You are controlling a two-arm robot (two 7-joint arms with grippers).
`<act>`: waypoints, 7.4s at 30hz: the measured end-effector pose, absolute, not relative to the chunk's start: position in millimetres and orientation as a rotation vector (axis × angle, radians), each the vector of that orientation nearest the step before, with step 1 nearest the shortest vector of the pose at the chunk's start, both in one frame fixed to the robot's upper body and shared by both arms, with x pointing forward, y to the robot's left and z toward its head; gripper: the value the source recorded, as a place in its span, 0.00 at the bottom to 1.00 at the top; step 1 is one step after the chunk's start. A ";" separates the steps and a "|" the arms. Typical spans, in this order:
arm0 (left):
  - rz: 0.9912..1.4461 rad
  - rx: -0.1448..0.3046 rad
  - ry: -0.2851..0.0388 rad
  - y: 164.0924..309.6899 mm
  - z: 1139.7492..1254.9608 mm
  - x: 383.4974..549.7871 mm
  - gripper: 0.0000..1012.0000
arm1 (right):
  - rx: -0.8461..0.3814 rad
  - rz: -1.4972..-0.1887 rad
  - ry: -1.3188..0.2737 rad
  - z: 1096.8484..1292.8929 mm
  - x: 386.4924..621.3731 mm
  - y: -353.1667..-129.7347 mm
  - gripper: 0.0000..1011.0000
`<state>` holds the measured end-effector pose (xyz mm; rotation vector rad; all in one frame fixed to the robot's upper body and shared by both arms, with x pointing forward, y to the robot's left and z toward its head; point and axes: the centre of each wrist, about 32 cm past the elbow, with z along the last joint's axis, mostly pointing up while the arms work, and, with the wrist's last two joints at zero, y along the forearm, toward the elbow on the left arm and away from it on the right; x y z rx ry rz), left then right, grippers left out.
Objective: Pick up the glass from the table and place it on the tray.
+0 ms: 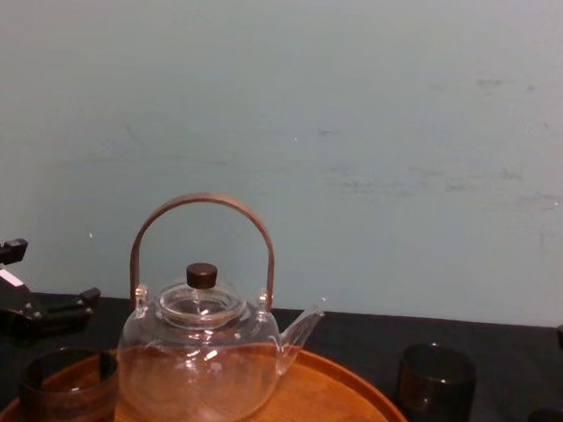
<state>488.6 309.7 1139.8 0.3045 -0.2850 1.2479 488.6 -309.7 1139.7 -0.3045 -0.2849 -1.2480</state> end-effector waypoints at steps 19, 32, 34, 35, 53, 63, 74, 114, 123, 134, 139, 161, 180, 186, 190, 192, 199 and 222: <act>1.248 0.305 -0.285 309.7 1139.7 488.6 0.99 | -0.305 -1.248 -0.285 1139.8 488.6 -309.7 0.99; 1.248 0.304 -0.285 309.7 1139.8 488.6 0.99 | -0.304 -1.248 -0.285 1139.8 488.6 -309.7 0.99; 1.248 0.304 -0.285 309.7 1139.8 488.6 0.99 | -0.304 -1.248 -0.285 1139.8 488.6 -309.7 0.99; 1.248 0.305 -0.285 309.7 1139.8 488.6 0.99 | -0.304 -1.248 -0.285 1139.8 488.6 -309.6 0.99; 1.248 0.305 -0.285 309.7 1139.8 488.6 0.99 | -0.279 -1.196 -0.279 1142.3 479.9 -312.7 0.99; 1.248 0.304 -0.285 309.7 1139.8 488.6 0.99 | -0.293 -1.145 -0.309 1150.7 462.4 -305.9 0.99; 1.248 0.305 -0.285 309.7 1139.8 488.6 0.99 | -0.287 -1.123 -0.292 1150.8 438.7 -298.2 0.99; 1.248 0.305 -0.285 309.7 1139.8 488.6 0.99 | -0.271 -1.111 -0.100 1114.1 408.1 -298.8 0.99; 1.248 0.304 -0.285 309.7 1139.8 488.6 0.99 | -0.279 -1.114 -0.070 1106.5 408.0 -301.2 0.99; 1.248 0.305 -0.285 309.7 1139.8 488.6 0.99 | -0.292 -1.106 -0.038 1097.1 417.1 -300.0 0.99; 1.248 0.305 -0.285 309.7 1139.8 488.6 0.99 | -0.292 -1.098 -0.028 1094.4 423.9 -299.0 0.99; 1.248 0.304 -0.285 309.7 1139.8 488.6 0.99 | -0.304 -1.055 0.003 1093.7 452.8 -292.9 0.99; 1.248 0.305 -0.285 309.7 1139.8 488.6 0.99 | -0.331 -1.047 0.031 1098.4 458.9 -290.3 0.99; 1.248 0.304 -0.285 309.6 1139.8 488.6 0.99 | -0.329 -1.047 0.029 1098.3 458.8 -290.3 0.91; 1.248 0.304 -0.285 309.7 1139.8 488.6 0.99 | -0.328 -1.046 0.029 1098.2 458.6 -290.3 0.91; 1.248 0.305 -0.285 309.7 1139.8 488.6 0.99 | -0.328 -1.046 0.029 1098.1 458.5 -290.3 0.91; 1.248 0.305 -0.285 309.7 1139.8 488.6 0.99 | -0.317 -1.037 0.021 1098.0 457.2 -290.6 0.91; 1.248 0.304 -0.285 309.7 1139.8 488.6 0.99 | -0.272 -0.852 -0.079 1119.4 443.1 -249.3 0.91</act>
